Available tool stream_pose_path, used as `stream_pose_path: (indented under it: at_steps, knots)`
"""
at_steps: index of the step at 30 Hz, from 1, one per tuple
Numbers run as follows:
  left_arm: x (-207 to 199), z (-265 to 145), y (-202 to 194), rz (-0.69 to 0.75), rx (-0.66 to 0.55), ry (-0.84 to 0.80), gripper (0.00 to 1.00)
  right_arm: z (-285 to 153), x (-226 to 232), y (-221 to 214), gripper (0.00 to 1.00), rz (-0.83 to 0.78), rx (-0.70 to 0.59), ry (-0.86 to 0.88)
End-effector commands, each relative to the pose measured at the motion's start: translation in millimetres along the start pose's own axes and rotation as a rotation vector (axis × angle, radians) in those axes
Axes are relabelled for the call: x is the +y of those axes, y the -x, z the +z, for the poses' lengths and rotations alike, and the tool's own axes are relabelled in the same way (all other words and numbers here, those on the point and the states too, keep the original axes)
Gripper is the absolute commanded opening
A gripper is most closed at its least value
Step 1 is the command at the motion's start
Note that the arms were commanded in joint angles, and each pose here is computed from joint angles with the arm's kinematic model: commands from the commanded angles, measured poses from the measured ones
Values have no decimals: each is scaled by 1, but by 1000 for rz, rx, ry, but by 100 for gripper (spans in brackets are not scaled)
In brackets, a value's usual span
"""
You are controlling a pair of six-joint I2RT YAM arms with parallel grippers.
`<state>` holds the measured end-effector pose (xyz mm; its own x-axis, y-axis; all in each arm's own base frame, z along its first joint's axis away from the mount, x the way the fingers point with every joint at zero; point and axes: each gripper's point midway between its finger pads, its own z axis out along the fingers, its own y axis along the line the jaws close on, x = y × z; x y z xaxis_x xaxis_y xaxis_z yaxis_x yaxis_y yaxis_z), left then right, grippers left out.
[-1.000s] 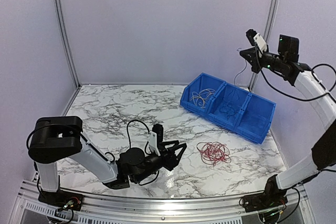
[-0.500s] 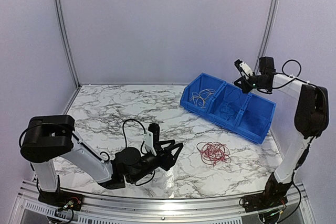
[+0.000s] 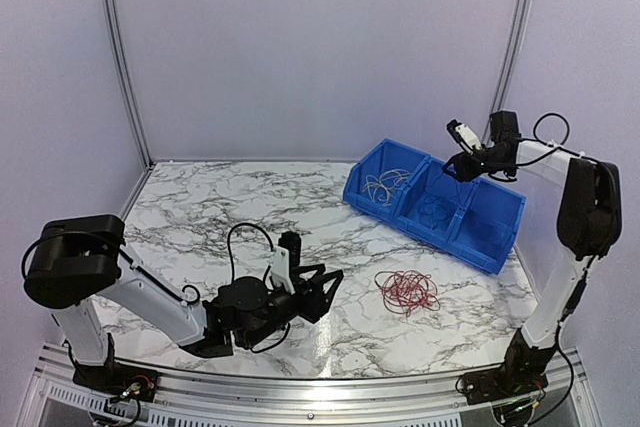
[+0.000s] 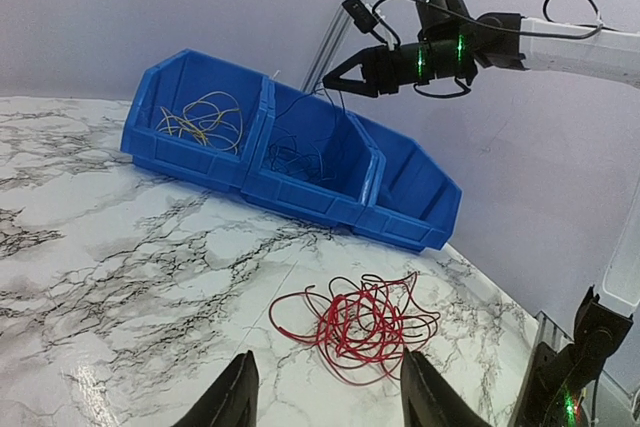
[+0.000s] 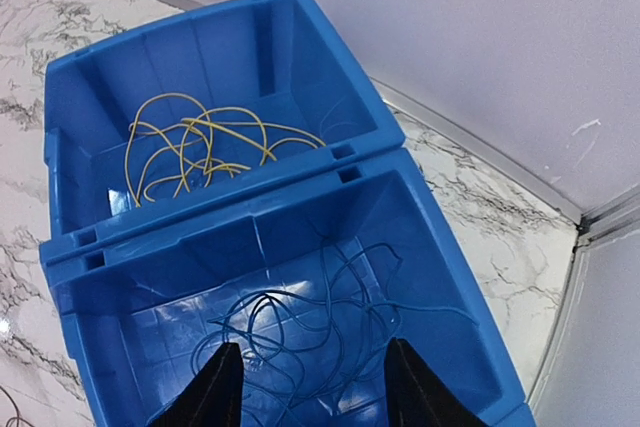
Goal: Untangle the cables
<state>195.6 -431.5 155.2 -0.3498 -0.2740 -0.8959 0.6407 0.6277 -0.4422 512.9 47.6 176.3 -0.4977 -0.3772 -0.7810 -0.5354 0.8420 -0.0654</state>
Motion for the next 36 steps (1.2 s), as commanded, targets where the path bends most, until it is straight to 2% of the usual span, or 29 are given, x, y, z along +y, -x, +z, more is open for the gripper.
stream_pose_path:
  at_steps: [1,5,13,16,19,21,23,25,28,32,36]
  knots:
    - [5,-4,-2,28,15,29,51,-40,-7,34,52,-4,-78,-98]
    - [5,-2,-6,26,25,25,51,-40,-14,25,54,-15,-61,-152]
    - [5,-3,-10,12,38,17,52,1,-11,-18,56,44,96,-63]
    - [6,-5,-13,9,46,17,52,11,-11,-28,45,47,114,-55]
    - [9,-7,-14,13,51,21,52,14,-12,-31,23,44,118,-53]
    - [11,-10,-13,24,48,26,52,13,-11,-31,20,44,115,-55]
    - [13,-12,-9,37,41,38,52,9,-10,-29,26,46,114,-53]
    - [18,-14,-6,51,36,62,53,2,-8,-24,39,52,109,-55]
    - [26,-15,-4,77,46,119,54,-20,-6,-10,51,66,85,-79]
    - [35,-18,-4,127,73,182,55,-50,15,-2,54,46,42,-59]
    - [28,-13,-4,201,120,168,57,-63,60,-21,54,-31,44,33]
